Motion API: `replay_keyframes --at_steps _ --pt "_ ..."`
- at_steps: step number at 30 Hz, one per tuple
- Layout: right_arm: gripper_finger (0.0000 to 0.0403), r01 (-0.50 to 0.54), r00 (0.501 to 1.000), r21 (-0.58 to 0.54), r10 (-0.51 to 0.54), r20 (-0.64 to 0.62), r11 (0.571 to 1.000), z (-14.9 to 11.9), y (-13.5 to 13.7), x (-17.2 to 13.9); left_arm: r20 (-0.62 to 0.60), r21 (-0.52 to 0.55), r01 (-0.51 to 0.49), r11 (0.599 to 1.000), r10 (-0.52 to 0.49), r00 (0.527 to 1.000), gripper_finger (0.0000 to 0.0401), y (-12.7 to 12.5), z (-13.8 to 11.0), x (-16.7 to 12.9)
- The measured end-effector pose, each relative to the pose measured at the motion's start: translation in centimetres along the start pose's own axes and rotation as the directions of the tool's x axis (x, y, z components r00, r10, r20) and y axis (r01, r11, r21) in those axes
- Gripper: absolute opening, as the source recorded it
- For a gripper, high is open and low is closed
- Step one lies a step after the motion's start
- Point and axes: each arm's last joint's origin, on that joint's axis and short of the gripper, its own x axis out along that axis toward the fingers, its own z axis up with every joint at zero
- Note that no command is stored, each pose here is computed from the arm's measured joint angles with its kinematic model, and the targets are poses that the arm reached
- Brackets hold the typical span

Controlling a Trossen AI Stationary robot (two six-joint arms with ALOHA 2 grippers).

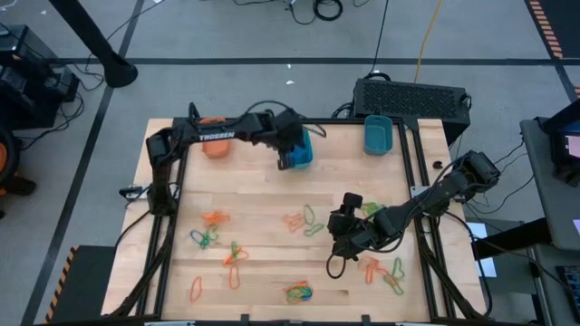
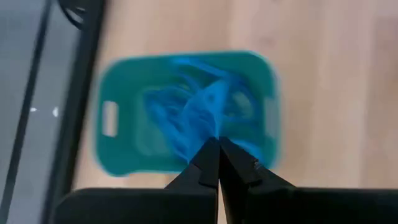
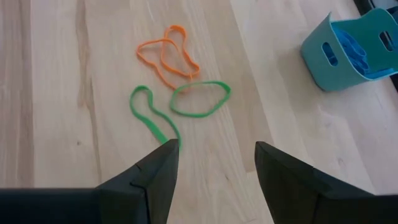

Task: Sort rubber bands into baskets
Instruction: Put the blue rubber band into the light blue bin

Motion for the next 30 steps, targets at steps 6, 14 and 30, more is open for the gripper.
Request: replay_keyframes --at_steps 6,14,30 --pt "0.0203 0.002 1.0 -0.003 -0.002 -0.003 1.0 0.0 0.0 0.0 0.062 -0.044 -0.037 0.998 0.04 0.997 0.0006 2.1 0.1 0.5" --pt "0.0203 0.003 1.0 -0.004 -0.003 -0.005 1.0 -0.1 0.0 0.0 0.095 -0.047 -0.046 0.998 0.051 0.994 0.0029 2.3 0.3 1.6" --pt "0.0203 0.004 1.0 -0.005 -0.004 -0.005 1.0 -0.1 0.0 0.0 0.038 -0.094 -0.032 0.995 0.036 0.999 0.0037 2.0 -0.2 2.0"
